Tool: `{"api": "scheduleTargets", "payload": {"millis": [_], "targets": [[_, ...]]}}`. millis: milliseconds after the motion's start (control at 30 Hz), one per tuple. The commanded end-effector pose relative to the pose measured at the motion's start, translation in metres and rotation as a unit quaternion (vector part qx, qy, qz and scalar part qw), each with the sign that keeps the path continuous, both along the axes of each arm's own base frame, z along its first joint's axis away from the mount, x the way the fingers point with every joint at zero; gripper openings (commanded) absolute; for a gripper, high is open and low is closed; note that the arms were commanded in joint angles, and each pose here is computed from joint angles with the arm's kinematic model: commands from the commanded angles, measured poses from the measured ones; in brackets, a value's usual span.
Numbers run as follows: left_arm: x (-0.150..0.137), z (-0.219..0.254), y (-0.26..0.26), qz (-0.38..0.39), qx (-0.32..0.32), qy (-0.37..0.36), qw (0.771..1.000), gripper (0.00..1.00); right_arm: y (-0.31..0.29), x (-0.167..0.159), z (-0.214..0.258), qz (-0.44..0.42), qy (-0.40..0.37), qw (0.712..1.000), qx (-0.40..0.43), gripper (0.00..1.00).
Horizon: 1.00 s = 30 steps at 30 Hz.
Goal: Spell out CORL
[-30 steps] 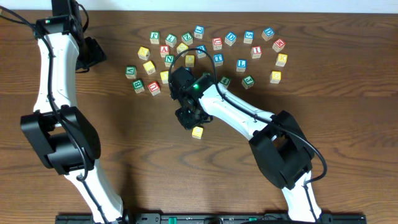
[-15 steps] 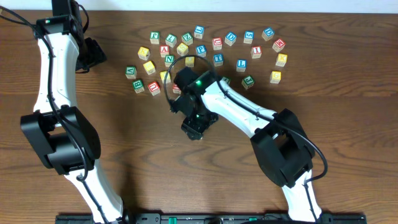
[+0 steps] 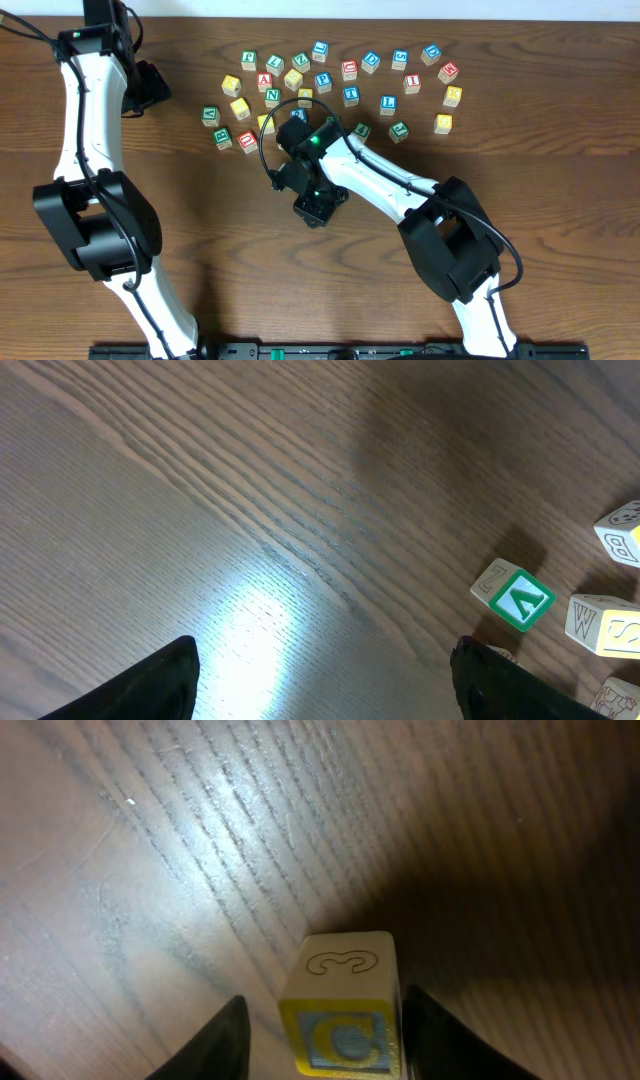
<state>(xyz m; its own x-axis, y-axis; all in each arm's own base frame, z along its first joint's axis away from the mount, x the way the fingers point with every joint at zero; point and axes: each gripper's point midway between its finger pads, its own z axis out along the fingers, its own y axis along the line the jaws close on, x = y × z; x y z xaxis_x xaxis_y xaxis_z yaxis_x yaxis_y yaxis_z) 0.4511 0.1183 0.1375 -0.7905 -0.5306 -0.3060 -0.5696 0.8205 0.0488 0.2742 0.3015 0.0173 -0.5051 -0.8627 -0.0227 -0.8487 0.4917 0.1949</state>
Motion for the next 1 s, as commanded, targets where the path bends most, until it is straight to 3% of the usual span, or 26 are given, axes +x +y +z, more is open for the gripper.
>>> {"api": "scheduleTargets", "payload": {"millis": [0,200,500,967], "targets": [[0.000,-0.003,0.001,0.000,0.002,0.005,1.000,0.79,-0.006,0.010,-0.007,-0.052,-0.019,0.998,-0.028,0.35],[0.000,-0.003,0.001,0.000,0.002,0.005,1.000,0.79,-0.017,0.031,-0.008,-0.169,-0.068,0.981,-0.068,0.31],[0.000,-0.003,0.001,0.000,0.002,0.005,1.000,0.79,-0.014,0.041,-0.003,-0.216,-0.087,0.970,-0.066,0.30],[0.000,-0.003,0.001,0.000,0.002,0.006,1.000,0.79,-0.020,0.054,-0.002,-0.359,-0.085,0.927,-0.067,0.28]]}}
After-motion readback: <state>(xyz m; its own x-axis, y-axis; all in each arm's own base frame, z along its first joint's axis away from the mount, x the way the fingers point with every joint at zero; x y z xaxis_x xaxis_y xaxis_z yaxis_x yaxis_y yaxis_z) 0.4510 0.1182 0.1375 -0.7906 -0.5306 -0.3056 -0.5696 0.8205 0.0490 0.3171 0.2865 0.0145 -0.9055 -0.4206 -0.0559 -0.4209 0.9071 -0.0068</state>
